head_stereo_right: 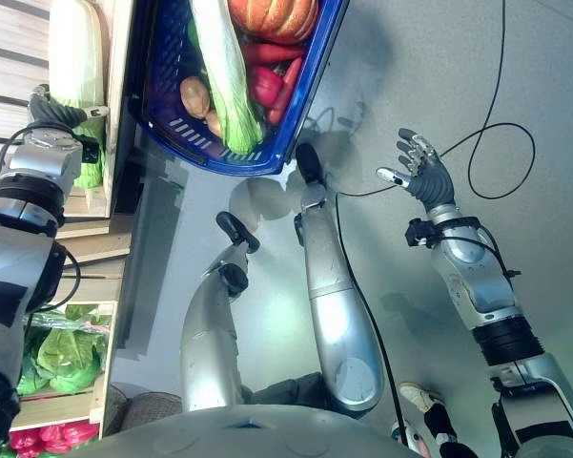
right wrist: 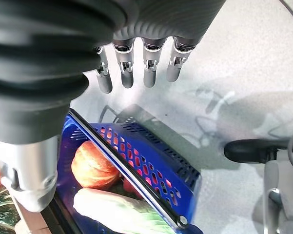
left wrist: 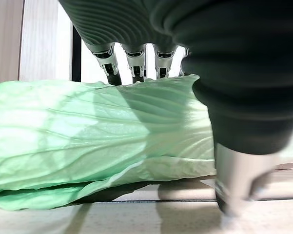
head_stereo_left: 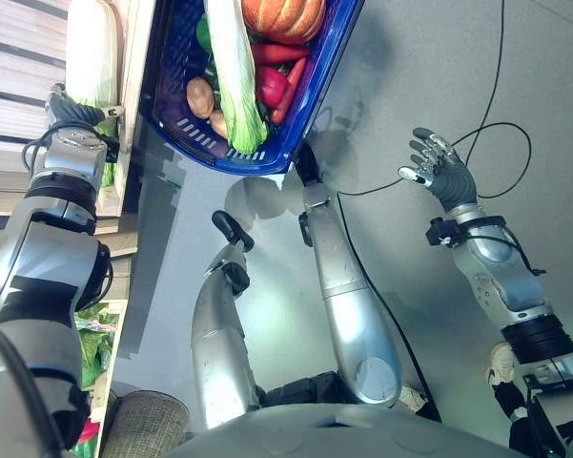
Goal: Pick up fruits and vegetables into the basket
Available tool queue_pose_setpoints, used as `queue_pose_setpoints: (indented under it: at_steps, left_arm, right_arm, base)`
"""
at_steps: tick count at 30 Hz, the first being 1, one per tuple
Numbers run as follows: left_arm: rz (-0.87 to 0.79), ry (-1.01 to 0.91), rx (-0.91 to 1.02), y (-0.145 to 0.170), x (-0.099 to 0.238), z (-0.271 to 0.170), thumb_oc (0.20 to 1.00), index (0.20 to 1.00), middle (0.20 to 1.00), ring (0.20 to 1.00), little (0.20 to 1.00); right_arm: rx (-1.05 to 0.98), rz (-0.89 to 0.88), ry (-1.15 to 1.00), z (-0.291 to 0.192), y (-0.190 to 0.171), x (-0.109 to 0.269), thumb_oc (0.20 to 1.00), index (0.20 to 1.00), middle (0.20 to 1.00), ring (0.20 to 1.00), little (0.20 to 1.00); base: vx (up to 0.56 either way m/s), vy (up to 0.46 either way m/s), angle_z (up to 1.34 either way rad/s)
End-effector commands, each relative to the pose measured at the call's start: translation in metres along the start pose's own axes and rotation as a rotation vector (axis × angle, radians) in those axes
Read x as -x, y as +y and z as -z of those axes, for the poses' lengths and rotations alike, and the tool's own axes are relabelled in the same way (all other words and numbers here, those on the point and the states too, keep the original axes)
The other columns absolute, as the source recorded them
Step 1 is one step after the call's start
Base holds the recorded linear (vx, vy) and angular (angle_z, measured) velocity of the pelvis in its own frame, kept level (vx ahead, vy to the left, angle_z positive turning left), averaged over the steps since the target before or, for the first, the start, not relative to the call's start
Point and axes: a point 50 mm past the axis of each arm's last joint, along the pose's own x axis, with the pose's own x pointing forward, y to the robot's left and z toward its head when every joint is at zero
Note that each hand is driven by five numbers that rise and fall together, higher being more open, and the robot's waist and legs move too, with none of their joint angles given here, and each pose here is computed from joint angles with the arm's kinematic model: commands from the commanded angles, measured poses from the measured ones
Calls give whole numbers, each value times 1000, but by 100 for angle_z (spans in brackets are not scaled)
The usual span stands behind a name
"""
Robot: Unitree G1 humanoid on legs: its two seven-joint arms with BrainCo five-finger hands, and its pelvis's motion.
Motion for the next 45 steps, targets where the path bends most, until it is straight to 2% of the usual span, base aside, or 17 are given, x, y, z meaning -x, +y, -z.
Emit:
queue_pose_setpoints:
  at_steps: [1, 17, 23, 29, 36, 45]
  left_arm:
    - [137, 203, -74, -25, 7, 58, 203, 203, 203, 203, 203]
    - [226, 170, -53, -52, 16, 66, 200, 200, 200, 200, 200]
    - [265, 79, -37, -64, 24, 80, 200, 200, 200, 200, 200]
    - [252, -119, 4, -69, 39, 85, 200, 200, 200, 200, 200]
    - [218, -377, 39, -75, 77, 89, 200, 200, 200, 200, 200]
    - [249, -657, 42, -70, 122, 65, 200, 200, 200, 200, 200]
  right_arm:
    - [-61, 4, -44, 1, 8, 2, 1000, 1000, 1000, 1000, 1000]
    - [-65, 8, -79, -3, 9, 4, 1000, 1000, 1000, 1000, 1000]
    - [-26, 19, -136, -10, 9, 13, 1000, 1000, 1000, 1000, 1000]
    - [41, -10, -215, -28, 9, 22, 1000, 1000, 1000, 1000, 1000]
    - [61, -50, -296, -48, 13, 32, 1000, 1000, 1000, 1000, 1000]
    - [-80, -129, -342, -66, 37, 32, 1000, 1000, 1000, 1000, 1000]
  base:
    - [-9, -11, 5]
    - [0, -1, 0]
    - [-4, 1, 1]
    - [-34, -13, 6]
    - [-34, -51, 10]
    - [-40, -99, 15]
